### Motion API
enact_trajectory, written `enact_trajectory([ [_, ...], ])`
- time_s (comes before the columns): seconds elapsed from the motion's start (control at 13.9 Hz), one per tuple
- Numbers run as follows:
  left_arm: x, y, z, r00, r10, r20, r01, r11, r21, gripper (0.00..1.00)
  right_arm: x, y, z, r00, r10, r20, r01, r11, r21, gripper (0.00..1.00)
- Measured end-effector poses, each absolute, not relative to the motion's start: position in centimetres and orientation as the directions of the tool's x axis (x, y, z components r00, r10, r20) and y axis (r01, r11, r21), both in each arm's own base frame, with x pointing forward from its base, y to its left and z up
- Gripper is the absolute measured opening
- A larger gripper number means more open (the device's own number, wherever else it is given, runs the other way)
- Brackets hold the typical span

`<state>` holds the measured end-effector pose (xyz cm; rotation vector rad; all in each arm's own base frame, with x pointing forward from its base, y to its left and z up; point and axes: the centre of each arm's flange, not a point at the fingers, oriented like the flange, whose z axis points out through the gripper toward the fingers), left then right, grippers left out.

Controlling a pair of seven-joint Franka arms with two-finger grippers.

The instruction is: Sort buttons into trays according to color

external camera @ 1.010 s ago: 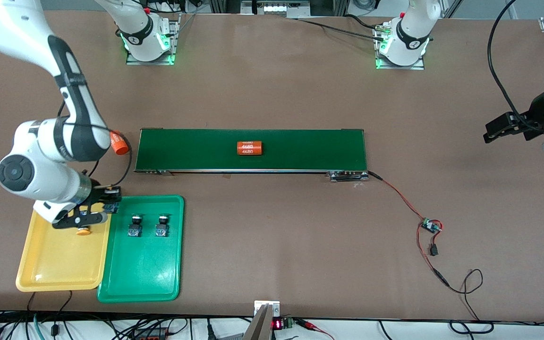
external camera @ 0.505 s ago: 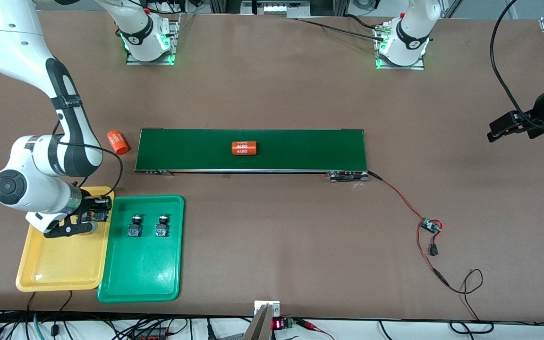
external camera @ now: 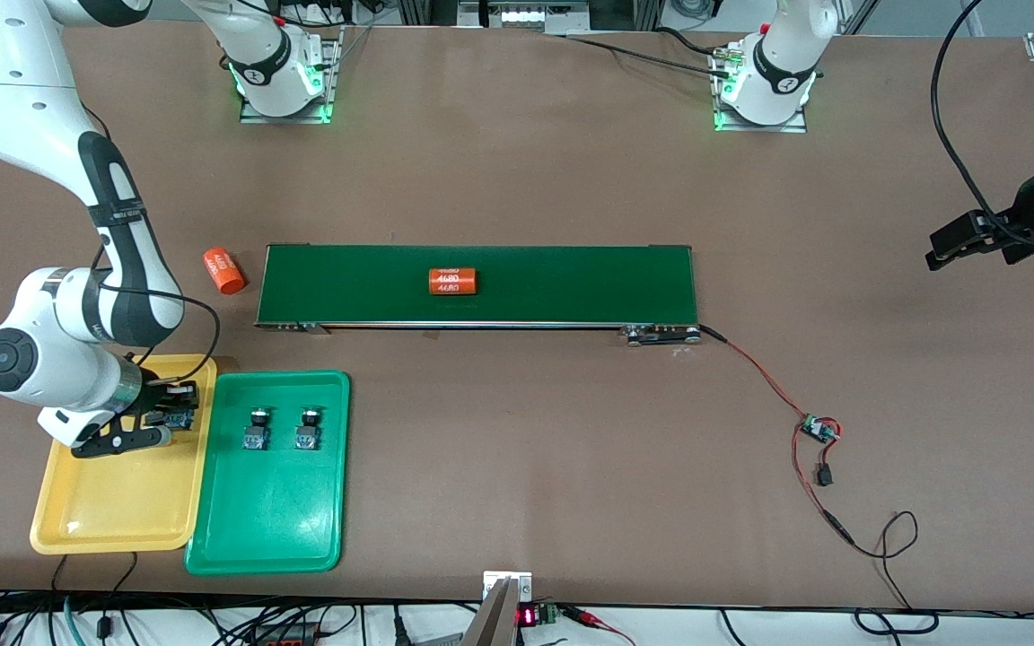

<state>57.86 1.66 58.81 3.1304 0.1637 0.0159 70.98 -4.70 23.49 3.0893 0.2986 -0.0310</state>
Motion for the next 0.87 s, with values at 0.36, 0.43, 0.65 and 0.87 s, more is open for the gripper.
enact_trajectory([
  [0.36, 57.8, 1.6, 58.8, 0.995, 0.104, 0.01, 0.104, -0.995, 0.007, 1.0, 71.0, -5.0, 23.4, 0.982, 0.189, -0.017, 0.189, -0.981, 0.036, 0.84],
  [0.43, 57.8, 1.6, 58.9, 0.995, 0.102, 0.01, 0.102, -0.995, 0.007, 1.0, 71.1, -5.0, 23.5, 0.982, 0.189, -0.015, 0.189, -0.981, 0.037, 0.91],
  [0.65, 57.6, 1.5, 58.8, 0.995, 0.102, -0.006, 0.102, -0.995, 0.006, 1.0, 72.0, -5.1, 25.4, 0.982, 0.186, 0.014, 0.185, -0.982, 0.045, 1.0],
  [0.87, 57.6, 1.5, 58.8, 0.995, 0.102, -0.007, 0.102, -0.995, 0.006, 1.0, 72.4, -5.2, 30.0, 0.984, 0.178, -0.02, 0.179, -0.983, 0.042, 1.0],
])
